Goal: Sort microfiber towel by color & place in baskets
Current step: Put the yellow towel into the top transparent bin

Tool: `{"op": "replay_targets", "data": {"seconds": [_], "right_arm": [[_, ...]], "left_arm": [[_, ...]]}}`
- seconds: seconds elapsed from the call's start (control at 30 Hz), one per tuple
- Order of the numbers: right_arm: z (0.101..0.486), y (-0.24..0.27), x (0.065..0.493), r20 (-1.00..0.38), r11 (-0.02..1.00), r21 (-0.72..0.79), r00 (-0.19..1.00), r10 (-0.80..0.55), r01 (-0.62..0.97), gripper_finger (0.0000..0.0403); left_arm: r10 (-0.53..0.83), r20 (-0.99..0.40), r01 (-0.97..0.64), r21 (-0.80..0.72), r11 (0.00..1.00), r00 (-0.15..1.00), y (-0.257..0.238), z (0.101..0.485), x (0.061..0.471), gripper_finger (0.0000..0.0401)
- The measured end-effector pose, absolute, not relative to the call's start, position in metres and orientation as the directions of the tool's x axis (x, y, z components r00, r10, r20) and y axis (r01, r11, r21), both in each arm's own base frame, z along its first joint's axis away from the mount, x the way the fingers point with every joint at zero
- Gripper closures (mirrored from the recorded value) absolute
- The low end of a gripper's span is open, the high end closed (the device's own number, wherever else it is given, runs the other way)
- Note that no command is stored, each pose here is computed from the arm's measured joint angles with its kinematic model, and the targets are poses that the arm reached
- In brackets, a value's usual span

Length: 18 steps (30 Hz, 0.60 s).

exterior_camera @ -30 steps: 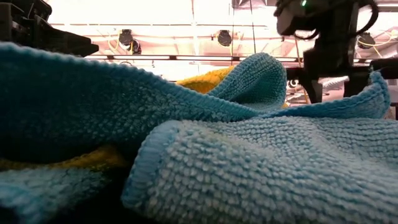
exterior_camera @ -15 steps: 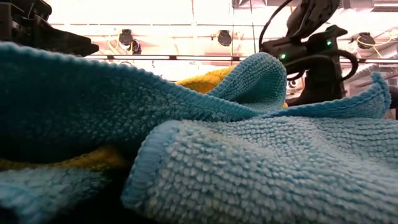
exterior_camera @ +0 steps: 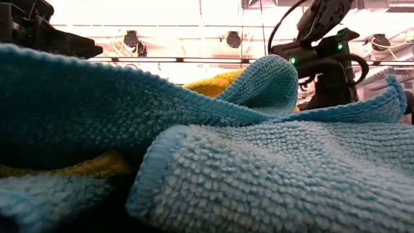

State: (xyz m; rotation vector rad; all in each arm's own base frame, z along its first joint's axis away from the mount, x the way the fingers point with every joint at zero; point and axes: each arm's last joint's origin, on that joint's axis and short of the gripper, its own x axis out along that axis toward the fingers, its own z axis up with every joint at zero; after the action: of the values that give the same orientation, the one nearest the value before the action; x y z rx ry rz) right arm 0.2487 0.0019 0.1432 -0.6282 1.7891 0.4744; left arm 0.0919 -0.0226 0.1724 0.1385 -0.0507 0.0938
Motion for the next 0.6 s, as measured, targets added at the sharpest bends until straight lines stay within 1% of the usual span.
{"op": "replay_targets", "data": {"seconds": [0.13, 0.4, 0.5, 0.6], "right_arm": [[0.160, 0.004, 0.242, -0.964, 0.795, -0.025, -0.197, -0.180, -0.607, 0.0393], [0.198, 0.017, 0.224, -0.982, 0.798, -0.108, -0.061, -0.178, -0.593, 0.0399], [0.214, 0.021, 0.218, -0.988, 0.809, -0.126, 0.001, -0.153, -0.574, 0.0400], [0.232, 0.024, 0.214, -0.986, 0.814, -0.165, 0.089, -0.139, -0.556, 0.0400]], "left_arm": [[0.090, 0.057, -0.097, 0.135, 0.986, 0.994, -0.023, 0.172, 0.092, 0.0209], [0.090, 0.057, -0.097, 0.135, 0.986, 0.994, -0.023, 0.172, 0.092, 0.0209], [0.090, 0.057, -0.097, 0.135, 0.986, 0.994, -0.023, 0.172, 0.092, 0.0209], [0.090, 0.057, -0.097, 0.136, 0.986, 0.994, -0.023, 0.172, 0.092, 0.0209]]}}
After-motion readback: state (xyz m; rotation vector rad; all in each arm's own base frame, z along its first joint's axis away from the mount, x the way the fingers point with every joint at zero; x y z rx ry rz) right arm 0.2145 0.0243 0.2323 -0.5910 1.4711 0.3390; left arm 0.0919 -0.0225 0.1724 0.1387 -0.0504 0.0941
